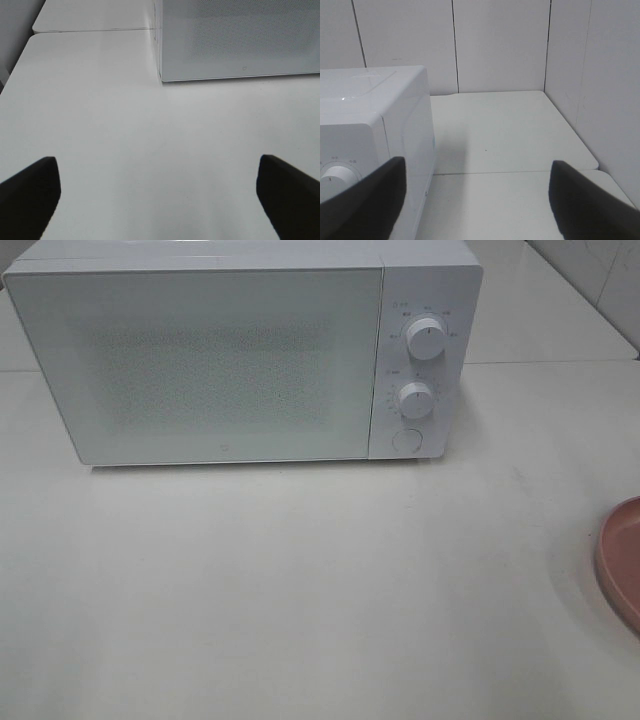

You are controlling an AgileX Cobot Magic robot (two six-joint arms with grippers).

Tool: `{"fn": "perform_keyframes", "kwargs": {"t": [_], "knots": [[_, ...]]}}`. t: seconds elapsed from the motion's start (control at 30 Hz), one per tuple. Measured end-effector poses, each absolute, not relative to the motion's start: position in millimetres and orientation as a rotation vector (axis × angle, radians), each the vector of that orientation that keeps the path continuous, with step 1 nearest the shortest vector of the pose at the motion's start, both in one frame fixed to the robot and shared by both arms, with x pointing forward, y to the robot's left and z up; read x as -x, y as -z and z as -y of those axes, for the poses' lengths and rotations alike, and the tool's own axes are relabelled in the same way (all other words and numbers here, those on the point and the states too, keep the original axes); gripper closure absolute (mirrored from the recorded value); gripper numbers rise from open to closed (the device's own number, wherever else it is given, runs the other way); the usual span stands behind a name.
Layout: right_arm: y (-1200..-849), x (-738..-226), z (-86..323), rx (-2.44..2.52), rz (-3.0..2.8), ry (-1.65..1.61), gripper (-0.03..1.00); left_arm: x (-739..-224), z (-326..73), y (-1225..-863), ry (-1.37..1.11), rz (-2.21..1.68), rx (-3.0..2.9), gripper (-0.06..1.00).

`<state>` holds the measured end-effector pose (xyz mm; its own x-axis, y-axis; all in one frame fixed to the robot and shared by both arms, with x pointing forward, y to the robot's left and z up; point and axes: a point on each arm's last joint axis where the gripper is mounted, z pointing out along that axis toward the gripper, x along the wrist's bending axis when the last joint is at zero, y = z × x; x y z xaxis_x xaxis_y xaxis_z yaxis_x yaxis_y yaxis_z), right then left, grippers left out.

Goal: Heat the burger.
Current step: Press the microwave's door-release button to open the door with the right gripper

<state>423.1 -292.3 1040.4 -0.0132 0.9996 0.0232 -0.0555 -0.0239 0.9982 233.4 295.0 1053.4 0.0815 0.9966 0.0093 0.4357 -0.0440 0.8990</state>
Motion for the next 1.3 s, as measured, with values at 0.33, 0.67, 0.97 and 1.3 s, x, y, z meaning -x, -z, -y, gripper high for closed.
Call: {"fn": "perform_keyframes", "kwargs": {"t": [0.33,0.67,0.97,1.3], "knots": [[-1018,-439,275,-1.179,-1.284,-1.236,0.21,-233,-295,-1053,-0.922,-1.458,-1.591,-0.05],[-998,-444,232,-1.057,-1.39,-1.154,0.21,-233,-295,-1053,-0.922,-1.458,-1.591,-0.05],[-980,-439,198,-1.042,-1.417,-1.166,0.21,-233,-295,-1053,-0.922,-1.458,-1.591,-0.05],[-963,-432,173,-1.086,-1.381,-1.132,0.21,-233,-295,-1053,-0.922,-1.458,-1.591,-0.05]]}}
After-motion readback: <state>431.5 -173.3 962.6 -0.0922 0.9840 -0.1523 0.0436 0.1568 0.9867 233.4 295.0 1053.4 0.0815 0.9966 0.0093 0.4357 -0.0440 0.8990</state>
